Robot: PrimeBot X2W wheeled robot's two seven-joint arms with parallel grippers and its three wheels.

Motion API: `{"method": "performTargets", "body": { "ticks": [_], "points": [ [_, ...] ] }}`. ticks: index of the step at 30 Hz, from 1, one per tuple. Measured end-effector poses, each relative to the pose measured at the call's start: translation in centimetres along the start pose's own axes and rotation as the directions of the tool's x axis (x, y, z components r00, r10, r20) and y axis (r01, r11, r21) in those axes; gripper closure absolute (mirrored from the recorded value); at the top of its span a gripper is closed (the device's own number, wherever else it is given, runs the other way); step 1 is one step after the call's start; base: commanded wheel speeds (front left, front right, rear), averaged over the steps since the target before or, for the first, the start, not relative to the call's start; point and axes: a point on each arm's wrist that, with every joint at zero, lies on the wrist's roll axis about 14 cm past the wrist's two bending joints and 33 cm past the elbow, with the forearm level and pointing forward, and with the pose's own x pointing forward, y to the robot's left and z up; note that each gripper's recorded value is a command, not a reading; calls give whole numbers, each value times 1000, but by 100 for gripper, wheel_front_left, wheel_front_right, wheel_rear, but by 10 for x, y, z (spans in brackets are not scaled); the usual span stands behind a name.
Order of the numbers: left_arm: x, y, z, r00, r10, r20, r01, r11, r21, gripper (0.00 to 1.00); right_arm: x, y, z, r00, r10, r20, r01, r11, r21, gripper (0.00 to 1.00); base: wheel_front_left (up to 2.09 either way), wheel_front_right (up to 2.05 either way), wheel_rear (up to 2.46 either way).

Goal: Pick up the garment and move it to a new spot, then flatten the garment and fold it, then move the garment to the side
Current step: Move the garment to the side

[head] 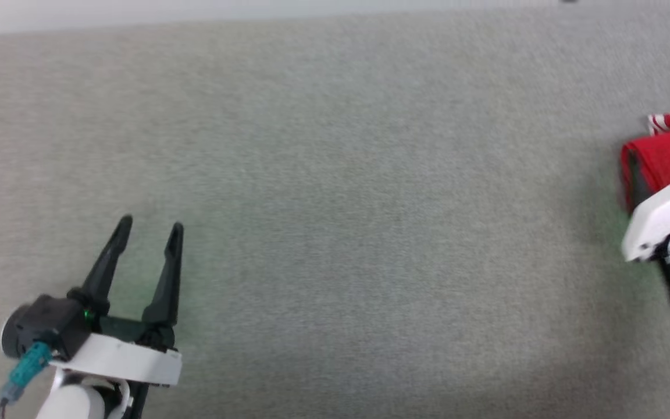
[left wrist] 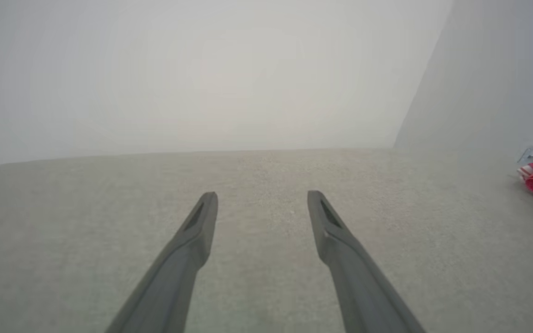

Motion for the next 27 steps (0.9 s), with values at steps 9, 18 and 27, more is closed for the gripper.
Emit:
{"method": "performTargets", "body": {
  "ticks": [9, 18, 27],
  "points": [
    [-50, 28, 8, 988, 151, -18, -151, 988, 17, 0, -33, 101, 26, 958, 236, 160, -250, 965, 73, 0, 0, 0, 0],
    [-87, 39, 27, 976, 217, 17, -218, 975, 33, 0, -87, 127, 44, 898, 320, 302, -367, 923, 113, 0, 0, 0, 0],
    [-114, 33, 32, 970, 239, 33, -240, 970, 22, 0, -131, 103, 41, 888, 266, 375, -347, 923, 167, 0, 0, 0, 0]
  ]
}}
